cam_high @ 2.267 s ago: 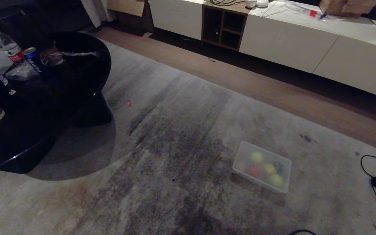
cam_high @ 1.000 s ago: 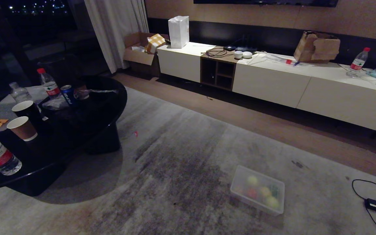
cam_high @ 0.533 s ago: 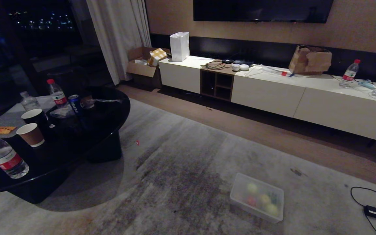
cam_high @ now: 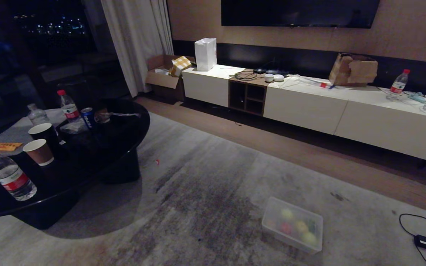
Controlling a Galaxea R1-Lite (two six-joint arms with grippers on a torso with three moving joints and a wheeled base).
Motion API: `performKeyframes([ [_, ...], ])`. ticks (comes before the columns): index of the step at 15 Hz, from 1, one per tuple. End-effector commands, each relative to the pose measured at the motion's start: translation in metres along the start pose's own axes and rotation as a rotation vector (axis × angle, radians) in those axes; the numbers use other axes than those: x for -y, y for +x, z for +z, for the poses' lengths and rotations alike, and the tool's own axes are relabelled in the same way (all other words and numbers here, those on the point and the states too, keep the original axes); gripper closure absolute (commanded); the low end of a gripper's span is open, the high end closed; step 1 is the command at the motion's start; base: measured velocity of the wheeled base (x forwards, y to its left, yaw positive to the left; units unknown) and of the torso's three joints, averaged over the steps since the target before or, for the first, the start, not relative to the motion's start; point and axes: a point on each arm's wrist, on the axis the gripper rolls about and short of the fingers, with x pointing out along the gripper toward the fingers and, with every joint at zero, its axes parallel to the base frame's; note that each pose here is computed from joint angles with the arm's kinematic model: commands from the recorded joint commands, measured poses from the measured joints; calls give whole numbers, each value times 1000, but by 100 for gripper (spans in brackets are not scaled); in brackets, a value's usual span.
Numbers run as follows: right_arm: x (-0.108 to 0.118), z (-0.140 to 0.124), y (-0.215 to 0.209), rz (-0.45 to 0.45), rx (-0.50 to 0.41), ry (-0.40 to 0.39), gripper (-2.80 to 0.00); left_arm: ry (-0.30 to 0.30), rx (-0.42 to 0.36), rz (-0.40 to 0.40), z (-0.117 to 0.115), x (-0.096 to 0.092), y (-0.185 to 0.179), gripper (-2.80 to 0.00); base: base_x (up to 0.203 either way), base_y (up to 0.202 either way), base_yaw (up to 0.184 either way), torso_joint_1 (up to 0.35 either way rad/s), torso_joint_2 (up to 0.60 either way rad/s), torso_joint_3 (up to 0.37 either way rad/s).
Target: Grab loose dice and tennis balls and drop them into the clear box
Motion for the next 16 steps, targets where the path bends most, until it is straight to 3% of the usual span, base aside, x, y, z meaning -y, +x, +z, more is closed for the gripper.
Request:
performKeyframes([
  [1, 0, 0, 0, 2, -2, 0, 0, 1, -1, 2, 0, 0, 0, 0, -6, -3, 93, 2, 11, 3],
  [16, 0, 0, 0, 0, -2, 0, 0, -1, -1, 2, 0, 0, 0, 0, -1, -8, 164, 3, 2, 3],
])
